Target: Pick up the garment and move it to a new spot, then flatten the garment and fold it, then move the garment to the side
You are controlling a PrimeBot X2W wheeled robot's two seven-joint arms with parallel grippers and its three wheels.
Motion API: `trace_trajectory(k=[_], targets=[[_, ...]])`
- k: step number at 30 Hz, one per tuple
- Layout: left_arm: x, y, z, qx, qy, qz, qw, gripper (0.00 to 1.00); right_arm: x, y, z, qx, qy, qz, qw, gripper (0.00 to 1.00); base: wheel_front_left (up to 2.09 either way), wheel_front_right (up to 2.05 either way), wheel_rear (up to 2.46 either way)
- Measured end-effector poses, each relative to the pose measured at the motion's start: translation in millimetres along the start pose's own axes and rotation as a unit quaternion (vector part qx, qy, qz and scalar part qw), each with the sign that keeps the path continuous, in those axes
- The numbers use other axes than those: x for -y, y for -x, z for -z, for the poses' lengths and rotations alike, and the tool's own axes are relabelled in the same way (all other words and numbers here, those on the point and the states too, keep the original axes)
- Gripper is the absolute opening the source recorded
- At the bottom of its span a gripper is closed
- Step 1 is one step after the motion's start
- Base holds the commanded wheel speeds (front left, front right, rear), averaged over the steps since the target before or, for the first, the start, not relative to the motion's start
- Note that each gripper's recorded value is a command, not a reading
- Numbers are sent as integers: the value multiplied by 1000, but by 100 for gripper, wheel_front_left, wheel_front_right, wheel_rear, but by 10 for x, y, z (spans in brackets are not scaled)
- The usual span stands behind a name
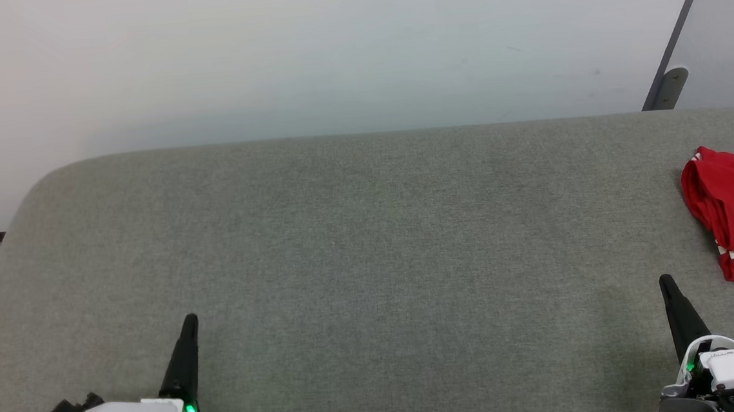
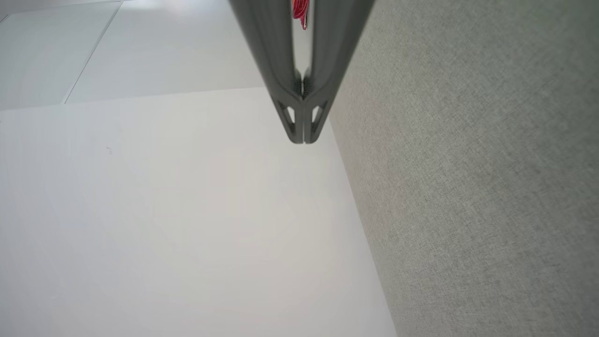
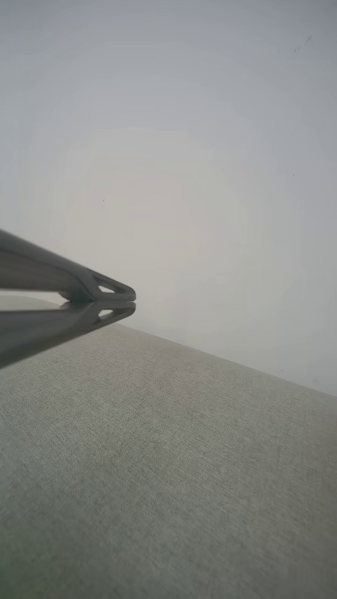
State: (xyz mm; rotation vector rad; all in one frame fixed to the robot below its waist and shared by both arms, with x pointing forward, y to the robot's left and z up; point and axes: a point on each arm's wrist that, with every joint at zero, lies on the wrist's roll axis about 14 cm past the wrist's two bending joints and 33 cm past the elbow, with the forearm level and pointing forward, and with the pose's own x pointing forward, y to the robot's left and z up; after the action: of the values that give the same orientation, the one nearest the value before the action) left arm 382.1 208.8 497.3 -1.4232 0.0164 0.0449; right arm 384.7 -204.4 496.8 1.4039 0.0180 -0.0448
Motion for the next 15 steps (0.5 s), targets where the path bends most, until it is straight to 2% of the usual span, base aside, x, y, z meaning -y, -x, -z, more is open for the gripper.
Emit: trace_trajectory(k=[15], targets=[[61, -37, 55, -7, 51, 10, 999, 0, -44, -12, 15, -6, -57, -9, 998, 0, 0, 0, 0]])
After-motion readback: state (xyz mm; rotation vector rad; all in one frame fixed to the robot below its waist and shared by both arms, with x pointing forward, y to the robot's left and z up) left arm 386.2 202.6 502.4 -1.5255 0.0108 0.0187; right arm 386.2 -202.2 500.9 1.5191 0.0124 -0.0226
